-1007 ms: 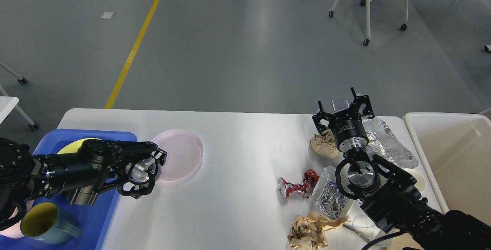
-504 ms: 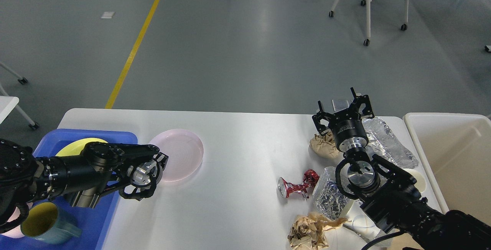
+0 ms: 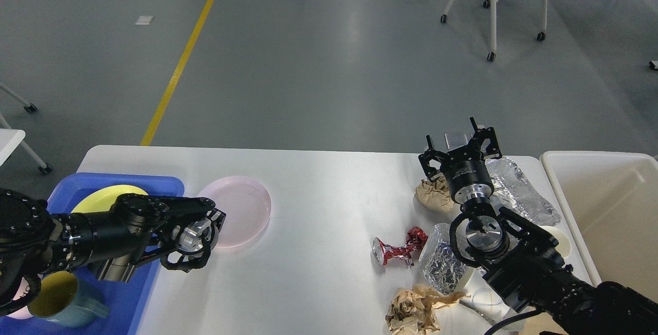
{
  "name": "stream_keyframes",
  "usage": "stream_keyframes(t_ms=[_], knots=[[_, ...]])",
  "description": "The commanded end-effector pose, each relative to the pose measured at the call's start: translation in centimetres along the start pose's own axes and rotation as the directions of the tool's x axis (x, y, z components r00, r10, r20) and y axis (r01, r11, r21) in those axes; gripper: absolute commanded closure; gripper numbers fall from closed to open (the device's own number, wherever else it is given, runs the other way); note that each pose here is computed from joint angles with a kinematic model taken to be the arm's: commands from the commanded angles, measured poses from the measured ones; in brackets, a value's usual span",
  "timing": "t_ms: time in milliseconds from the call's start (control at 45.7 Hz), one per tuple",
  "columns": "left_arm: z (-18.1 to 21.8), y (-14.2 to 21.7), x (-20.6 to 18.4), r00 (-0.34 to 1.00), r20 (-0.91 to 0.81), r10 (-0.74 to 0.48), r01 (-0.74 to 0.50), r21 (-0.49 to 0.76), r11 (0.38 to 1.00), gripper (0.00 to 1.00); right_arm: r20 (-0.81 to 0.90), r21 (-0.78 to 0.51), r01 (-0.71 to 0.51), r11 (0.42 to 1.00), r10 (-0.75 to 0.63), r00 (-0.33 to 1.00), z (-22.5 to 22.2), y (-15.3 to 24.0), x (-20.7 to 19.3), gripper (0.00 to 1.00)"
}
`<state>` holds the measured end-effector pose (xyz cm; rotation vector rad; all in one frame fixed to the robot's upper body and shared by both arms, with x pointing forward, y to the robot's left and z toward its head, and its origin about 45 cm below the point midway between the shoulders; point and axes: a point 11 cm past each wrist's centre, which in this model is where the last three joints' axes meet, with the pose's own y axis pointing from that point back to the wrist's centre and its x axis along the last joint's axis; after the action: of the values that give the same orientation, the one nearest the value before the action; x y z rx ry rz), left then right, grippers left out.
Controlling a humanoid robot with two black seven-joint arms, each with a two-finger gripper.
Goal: Tidy desktop
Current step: 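Reach the left gripper to the pink plate edge and grasp it, then lift the pink plate and carry it over the blue tray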
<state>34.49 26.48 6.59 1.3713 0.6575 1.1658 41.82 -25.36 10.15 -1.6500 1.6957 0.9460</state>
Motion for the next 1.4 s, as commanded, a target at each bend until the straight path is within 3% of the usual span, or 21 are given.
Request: stream_keyframes(t_ms=[0,460,657,985,1160,1314,1379], knots=[[-0.1,0.0,0.1,1.0,0.003,0.0,0.0,0.004,1.0,0.99,0.0,-0.001,0.0,1.0,0.0,1.0,0.0,0.0,0.0,0.0],[0.2,0.6,0.5,1.0,0.015,-0.003,0.002,0.019,1.0,1.0,0.0,-0.001,0.0,1.0,0.0,1.0,0.0,0.0,0.0,0.0],[-0.2,1.9,2.4,1.0,0.02,-0.007,0.005,0.11,0.994,1.0,0.0,-0.001,0.0,1.0,0.0,1.0,0.0,0.0,0.0,0.0],[1.7,7.9,7.6,0.936,0.247,-0.249,0.232,0.095,0.968,1.0,0.0,0.0,0.0,1.0,0.0,1.0,0.0,0.0,0.0,0.0],[1.9,12.3,11.4,0.819,0.465,-0.338,0.313,0.132,0.941,1.0,0.0,-0.001,0.0,1.0,0.0,1.0,0.0,0.0,0.0,0.0],[1.6,17.3,14.8,0.651,0.648,-0.395,0.367,0.187,0.911,1.0,0.0,0.0,0.0,1.0,0.0,1.0,0.0,0.0,0.0,0.0],[1.8,19.1,16.9,0.681,0.647,-0.343,0.333,0.143,0.932,1.0,0.0,-0.001,0.0,1.0,0.0,1.0,0.0,0.0,0.0,0.0]])
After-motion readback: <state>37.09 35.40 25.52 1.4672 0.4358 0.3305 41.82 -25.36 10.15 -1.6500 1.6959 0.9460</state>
